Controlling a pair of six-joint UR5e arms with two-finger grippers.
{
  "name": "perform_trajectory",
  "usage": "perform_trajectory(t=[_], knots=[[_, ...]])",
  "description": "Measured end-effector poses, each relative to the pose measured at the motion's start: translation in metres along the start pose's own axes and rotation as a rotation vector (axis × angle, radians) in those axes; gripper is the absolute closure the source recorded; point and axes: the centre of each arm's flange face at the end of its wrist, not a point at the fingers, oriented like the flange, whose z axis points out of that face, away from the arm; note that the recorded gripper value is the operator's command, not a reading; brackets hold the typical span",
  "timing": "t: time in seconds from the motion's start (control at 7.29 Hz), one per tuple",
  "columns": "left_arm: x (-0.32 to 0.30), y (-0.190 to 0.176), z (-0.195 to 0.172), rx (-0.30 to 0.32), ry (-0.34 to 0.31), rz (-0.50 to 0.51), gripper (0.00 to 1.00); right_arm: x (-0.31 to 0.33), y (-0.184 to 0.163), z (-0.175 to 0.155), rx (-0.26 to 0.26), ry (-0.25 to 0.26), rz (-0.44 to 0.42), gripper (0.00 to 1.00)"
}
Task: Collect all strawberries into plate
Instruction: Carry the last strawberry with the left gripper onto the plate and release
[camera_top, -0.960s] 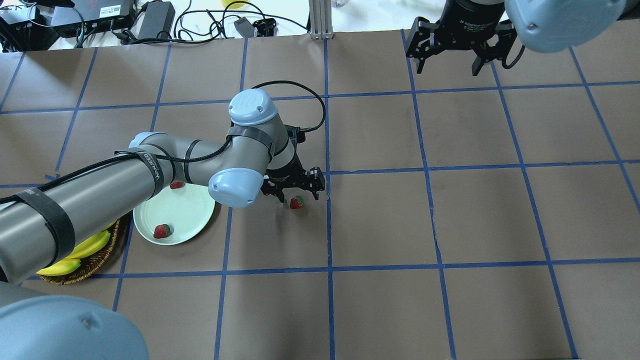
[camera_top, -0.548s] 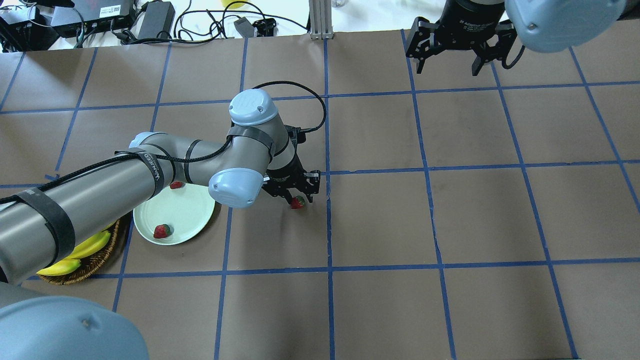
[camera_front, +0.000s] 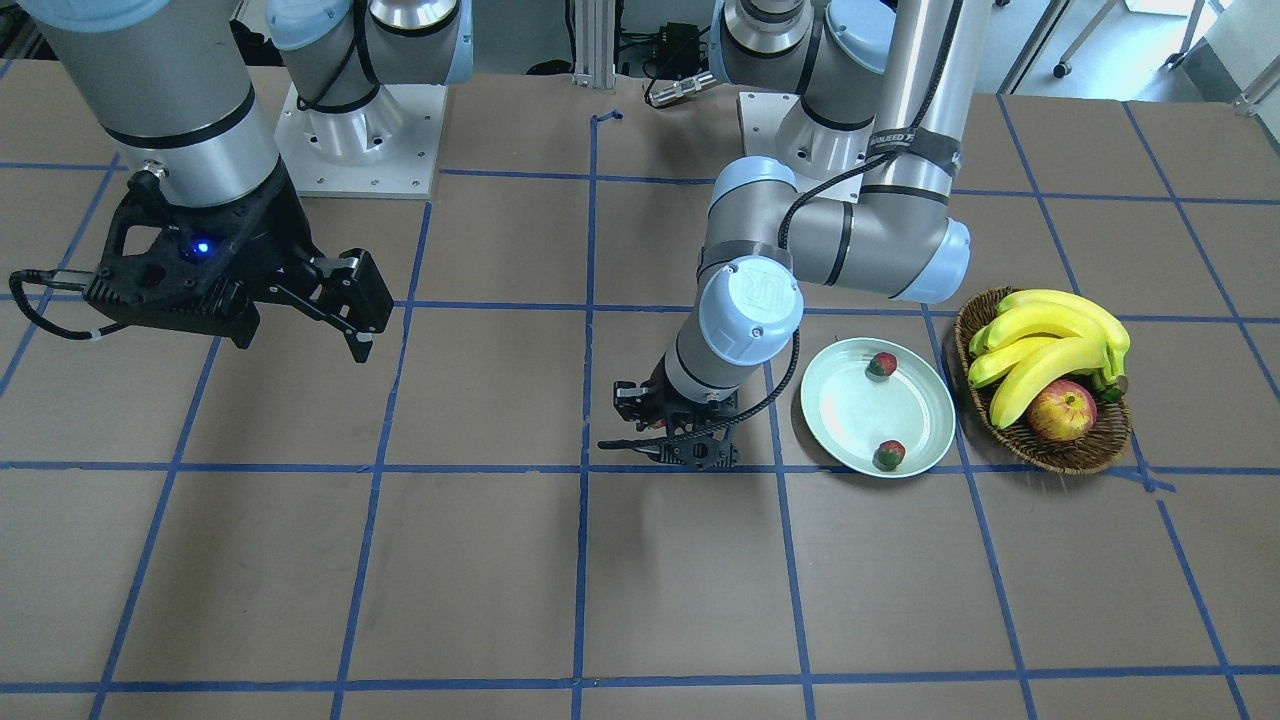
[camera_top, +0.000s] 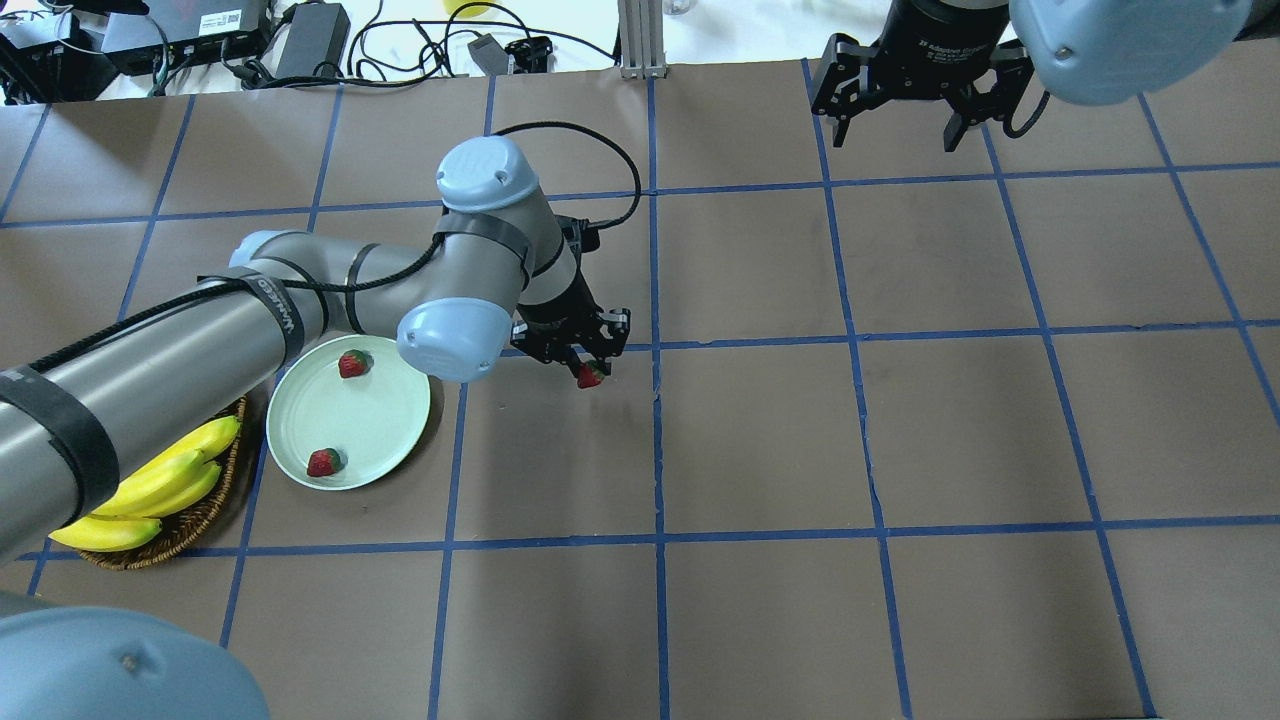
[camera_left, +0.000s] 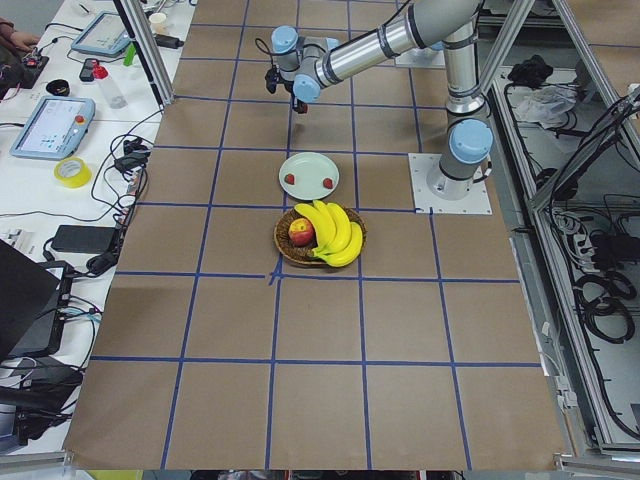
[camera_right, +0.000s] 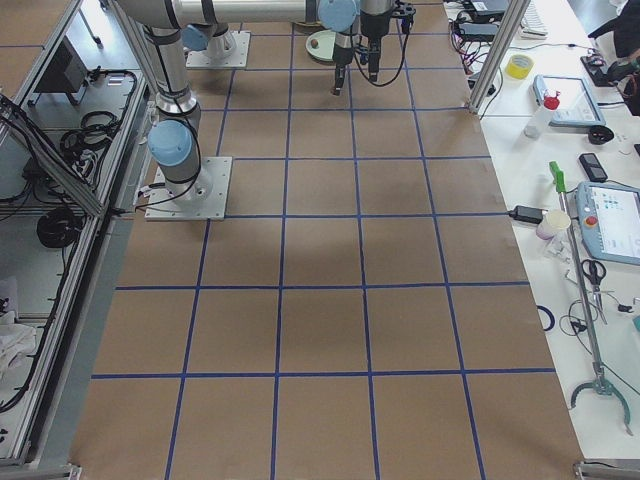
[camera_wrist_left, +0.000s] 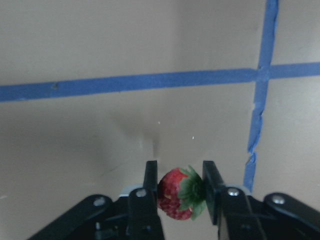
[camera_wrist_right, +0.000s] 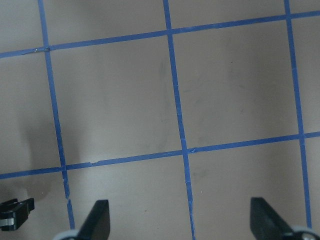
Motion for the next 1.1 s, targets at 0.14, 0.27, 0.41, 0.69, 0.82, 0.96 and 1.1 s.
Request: perform_trajectory(t=[0.14,0.27,0.41,0.69,0.82,0.96,1.1], knots=[[-0.039,-0.017,-0.028,-0.011,-0.037,0.003,1.00,0.000,0.000,0.000,0.000,0.000,0.000,0.00],[-0.083,-0.027,-0.049,-0.025,-0.082,0.014,1.00,0.000,0.000,0.000,0.000,0.000,0.000,0.00],[-0.127,-0.030,-0.062,-0.052,-0.133,0.021,0.96,0.000,0.000,0.000,0.000,0.000,-0.001,0.00],[-0.189,-0.024,-0.070,-0.131,-0.202,0.016,0.58,0.000,0.000,0.000,0.000,0.000,-0.001,0.00],[-0.200,-0.018,-0.066,-0.162,-0.210,0.012,0.01,0.000,0.000,0.000,0.000,0.000,-0.001,0.00],[-0.205,-0.013,-0.059,-0.182,-0.208,0.010,0.00,0.000,0.000,0.000,0.000,0.000,-0.001,0.00],[-0.207,-0.010,-0.053,-0.192,-0.205,0.009,0.00,-0.001,0.000,0.000,0.000,0.000,-0.001,0.00]])
